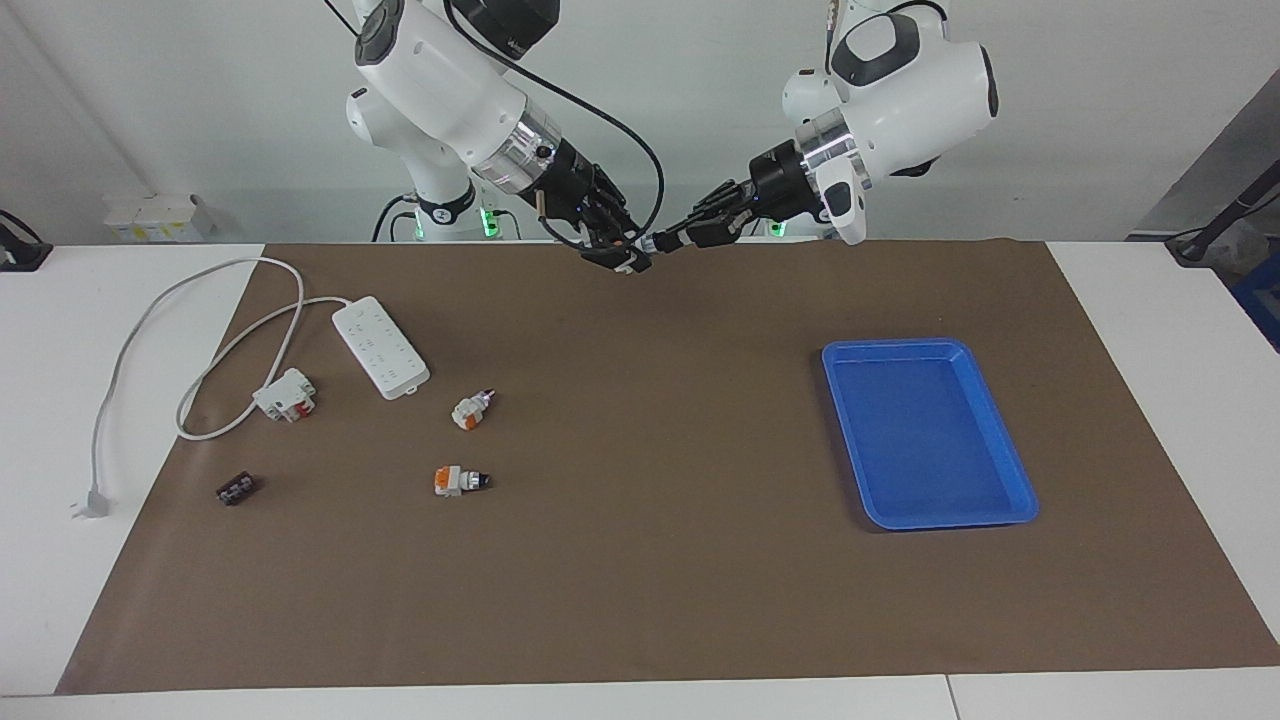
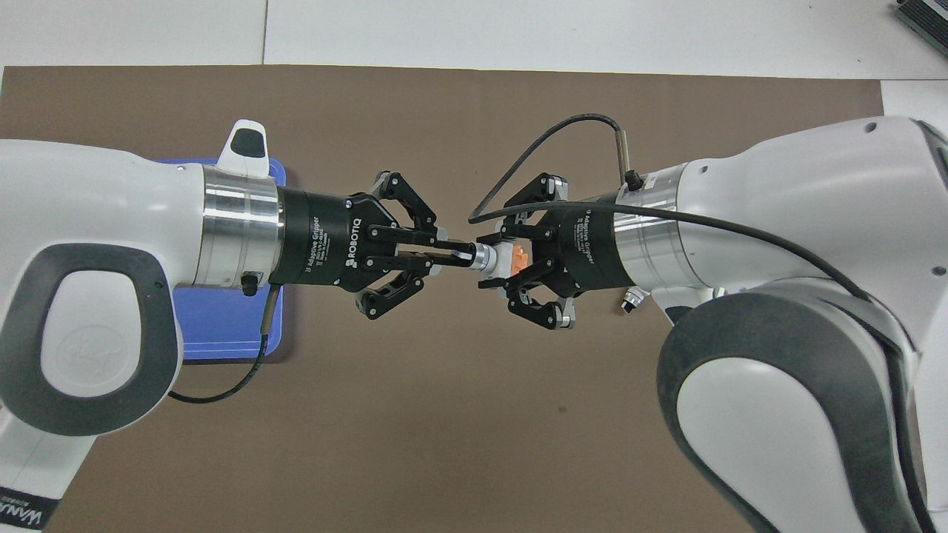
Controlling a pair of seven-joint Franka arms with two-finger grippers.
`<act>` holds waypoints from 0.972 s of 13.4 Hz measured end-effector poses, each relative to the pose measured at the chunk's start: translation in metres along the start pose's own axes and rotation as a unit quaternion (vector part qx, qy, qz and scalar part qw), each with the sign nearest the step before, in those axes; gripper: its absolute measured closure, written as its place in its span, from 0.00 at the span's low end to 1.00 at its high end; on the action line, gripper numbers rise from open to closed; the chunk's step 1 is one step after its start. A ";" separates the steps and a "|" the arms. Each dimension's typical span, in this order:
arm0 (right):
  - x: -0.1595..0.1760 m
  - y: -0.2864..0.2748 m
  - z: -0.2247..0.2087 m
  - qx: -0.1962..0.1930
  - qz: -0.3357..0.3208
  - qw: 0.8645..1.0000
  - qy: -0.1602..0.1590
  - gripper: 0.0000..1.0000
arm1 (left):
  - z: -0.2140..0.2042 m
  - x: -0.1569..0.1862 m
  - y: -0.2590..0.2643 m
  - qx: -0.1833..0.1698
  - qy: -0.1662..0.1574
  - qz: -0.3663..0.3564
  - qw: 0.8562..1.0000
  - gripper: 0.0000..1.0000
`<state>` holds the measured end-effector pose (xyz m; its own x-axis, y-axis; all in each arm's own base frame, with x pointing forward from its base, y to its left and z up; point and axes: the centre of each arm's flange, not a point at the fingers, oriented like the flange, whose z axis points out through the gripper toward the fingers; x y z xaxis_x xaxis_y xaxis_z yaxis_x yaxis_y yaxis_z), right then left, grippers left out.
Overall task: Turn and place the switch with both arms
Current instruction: 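Close the left gripper on the switch end held by the right gripper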
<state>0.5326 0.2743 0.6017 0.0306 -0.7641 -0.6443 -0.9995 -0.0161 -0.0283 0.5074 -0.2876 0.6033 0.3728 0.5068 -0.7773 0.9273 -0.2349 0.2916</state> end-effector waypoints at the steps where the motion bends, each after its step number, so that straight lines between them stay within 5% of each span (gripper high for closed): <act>1: 0.000 0.000 0.000 0.000 0.000 1.000 0.000 0.58 | 0.000 -0.001 0.000 0.001 0.003 -0.017 1.000 0.90; 13: -0.001 0.002 0.004 -0.003 -0.001 1.000 0.001 0.58 | -0.002 -0.007 0.000 0.011 0.027 -0.128 0.991 0.90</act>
<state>0.5309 0.2776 0.5997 0.0331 -0.7649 -0.6433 -0.9994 -0.0225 -0.0247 0.5046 -0.2897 0.6093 0.1270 0.5954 -0.7933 0.9910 -0.1109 0.0755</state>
